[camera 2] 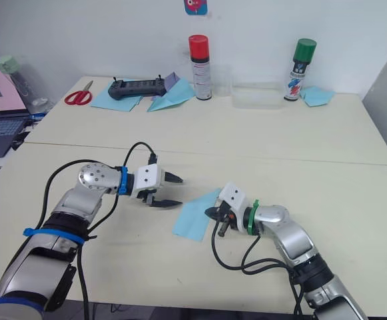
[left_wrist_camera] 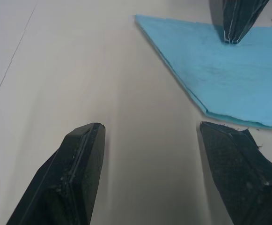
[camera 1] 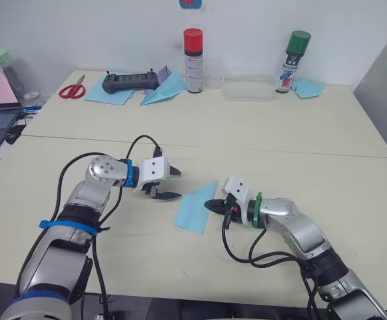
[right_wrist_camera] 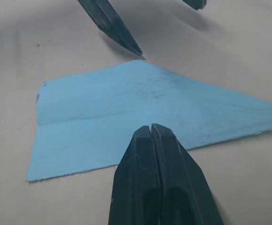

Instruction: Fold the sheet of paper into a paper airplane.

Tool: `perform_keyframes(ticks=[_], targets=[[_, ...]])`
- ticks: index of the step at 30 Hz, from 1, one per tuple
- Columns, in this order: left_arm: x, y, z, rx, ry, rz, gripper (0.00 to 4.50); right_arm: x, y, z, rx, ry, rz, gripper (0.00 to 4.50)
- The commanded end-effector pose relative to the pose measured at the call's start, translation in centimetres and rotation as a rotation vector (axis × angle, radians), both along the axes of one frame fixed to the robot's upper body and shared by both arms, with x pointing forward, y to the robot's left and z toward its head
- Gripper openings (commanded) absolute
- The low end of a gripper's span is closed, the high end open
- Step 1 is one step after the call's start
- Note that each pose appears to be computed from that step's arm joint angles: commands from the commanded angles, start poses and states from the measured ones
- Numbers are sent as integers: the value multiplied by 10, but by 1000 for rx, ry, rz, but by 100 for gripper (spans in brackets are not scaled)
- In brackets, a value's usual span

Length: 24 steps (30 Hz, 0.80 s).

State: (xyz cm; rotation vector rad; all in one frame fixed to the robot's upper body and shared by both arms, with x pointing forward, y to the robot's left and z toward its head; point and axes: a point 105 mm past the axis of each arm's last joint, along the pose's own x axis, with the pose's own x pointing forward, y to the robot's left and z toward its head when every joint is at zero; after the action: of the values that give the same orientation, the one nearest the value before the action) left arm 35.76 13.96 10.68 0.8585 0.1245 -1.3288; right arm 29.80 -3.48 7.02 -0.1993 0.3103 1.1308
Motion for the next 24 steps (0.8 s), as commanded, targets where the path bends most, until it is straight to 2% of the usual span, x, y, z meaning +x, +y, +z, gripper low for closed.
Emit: perform_keyframes(ticks=[1, 5, 10, 15, 24], targets=[[1, -5, 5, 13, -54, -57, 359, -1, -13, -7, -30, 35, -43, 0], [0, -11, 6, -7, -56, -94, 359, -6, -13, -7, -38, 44, -27, 0], [-3, -24, 19, -69, -56, -152, 359, -11, -11, -10, -44, 59, -24, 0], [-7, -29, 25, -86, -59, -196, 359, -11, -11, -11, -46, 62, -24, 0], [-16, -45, 12, 11, -134, -335, 359, -11, -9, -10, -40, 63, -11, 0]])
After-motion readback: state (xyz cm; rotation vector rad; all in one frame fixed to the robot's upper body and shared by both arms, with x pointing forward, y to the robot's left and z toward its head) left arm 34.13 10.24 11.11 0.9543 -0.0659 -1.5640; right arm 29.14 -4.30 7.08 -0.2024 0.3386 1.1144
